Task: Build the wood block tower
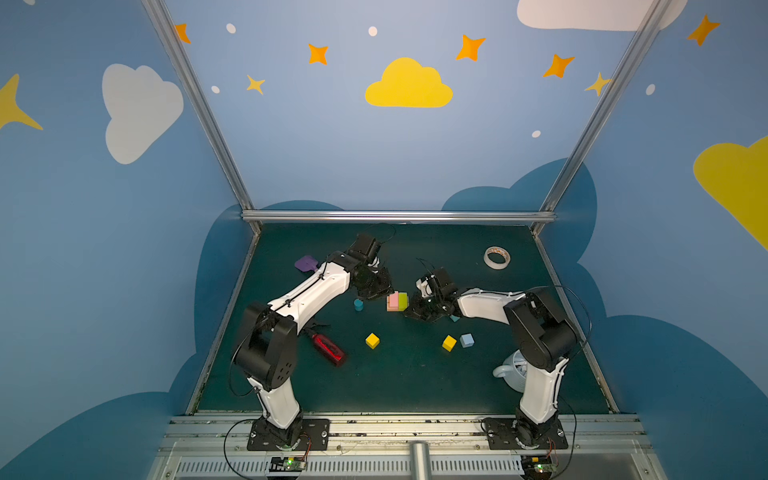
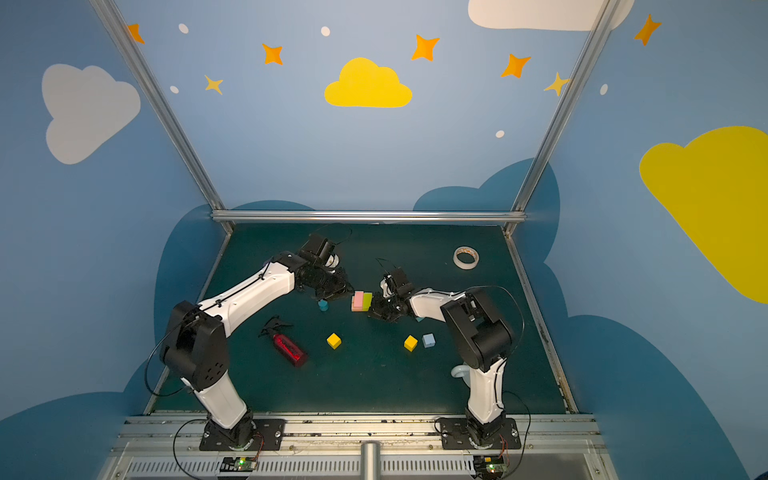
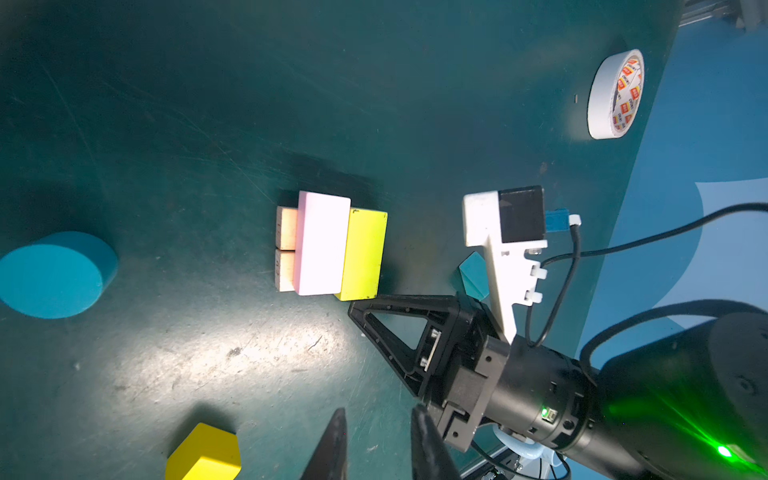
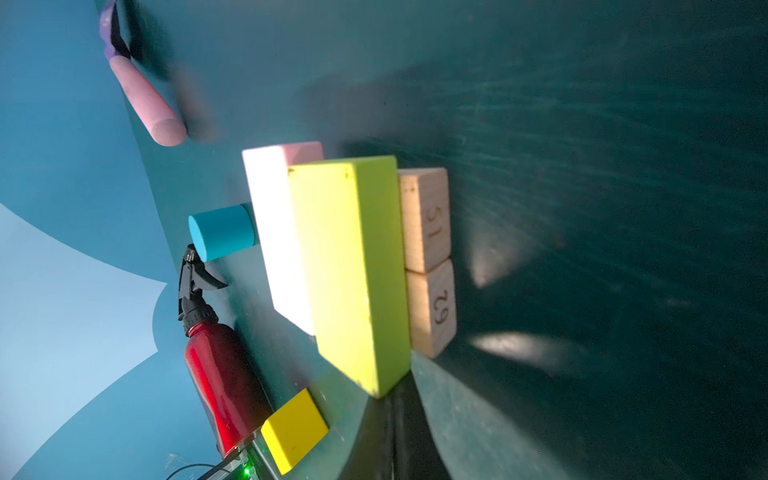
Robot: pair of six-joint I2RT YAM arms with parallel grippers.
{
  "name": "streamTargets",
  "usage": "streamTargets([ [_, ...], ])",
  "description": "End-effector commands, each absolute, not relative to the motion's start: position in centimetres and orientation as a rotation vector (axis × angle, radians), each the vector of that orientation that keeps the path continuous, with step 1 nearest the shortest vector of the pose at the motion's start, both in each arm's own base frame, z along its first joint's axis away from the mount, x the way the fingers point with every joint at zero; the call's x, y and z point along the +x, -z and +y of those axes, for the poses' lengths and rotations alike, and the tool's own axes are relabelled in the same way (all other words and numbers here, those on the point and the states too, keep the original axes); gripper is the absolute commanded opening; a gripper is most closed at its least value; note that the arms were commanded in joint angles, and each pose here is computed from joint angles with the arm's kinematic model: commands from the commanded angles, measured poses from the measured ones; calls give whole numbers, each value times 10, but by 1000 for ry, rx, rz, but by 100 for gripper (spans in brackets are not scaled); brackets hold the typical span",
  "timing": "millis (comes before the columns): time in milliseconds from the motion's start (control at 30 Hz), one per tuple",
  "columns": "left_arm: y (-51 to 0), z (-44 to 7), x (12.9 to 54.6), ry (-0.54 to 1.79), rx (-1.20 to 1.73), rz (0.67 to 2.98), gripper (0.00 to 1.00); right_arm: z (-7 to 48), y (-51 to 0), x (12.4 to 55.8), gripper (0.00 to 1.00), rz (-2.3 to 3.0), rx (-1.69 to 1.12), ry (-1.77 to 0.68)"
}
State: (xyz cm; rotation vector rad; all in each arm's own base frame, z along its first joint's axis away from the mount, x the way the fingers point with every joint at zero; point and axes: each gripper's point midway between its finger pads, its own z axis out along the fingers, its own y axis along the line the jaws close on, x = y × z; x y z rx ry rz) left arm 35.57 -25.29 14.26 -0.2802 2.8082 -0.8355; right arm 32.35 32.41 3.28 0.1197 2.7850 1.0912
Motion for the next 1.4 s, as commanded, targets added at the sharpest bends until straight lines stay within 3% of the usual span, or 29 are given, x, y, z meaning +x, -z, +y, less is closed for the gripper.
streamTargets([
  [0, -150, -253, 351, 849, -274, 2796, 28, 328, -33, 329, 0, 2779, 112, -1083],
  [567, -157, -251, 345, 848, -264, 2782, 28, 326, -42, 318, 0, 2780, 90, -1087],
  [900, -155, -221, 315, 567, -182, 2858, 29, 296, -78, 285, 0, 2770, 15, -994],
  [1033, -151, -211, 299, 410, -150, 2869, 31, 273, -86, 270, 0, 2783, -8, -878],
  [1267, -133, -198, 270, 326, -205, 2905, 37, 240, -98, 255, 0, 2757, 13, -745],
  [1367, -124, -193, 260, 320, -272, 2914, 47, 231, -98, 251, 0, 2752, 28, -723],
])
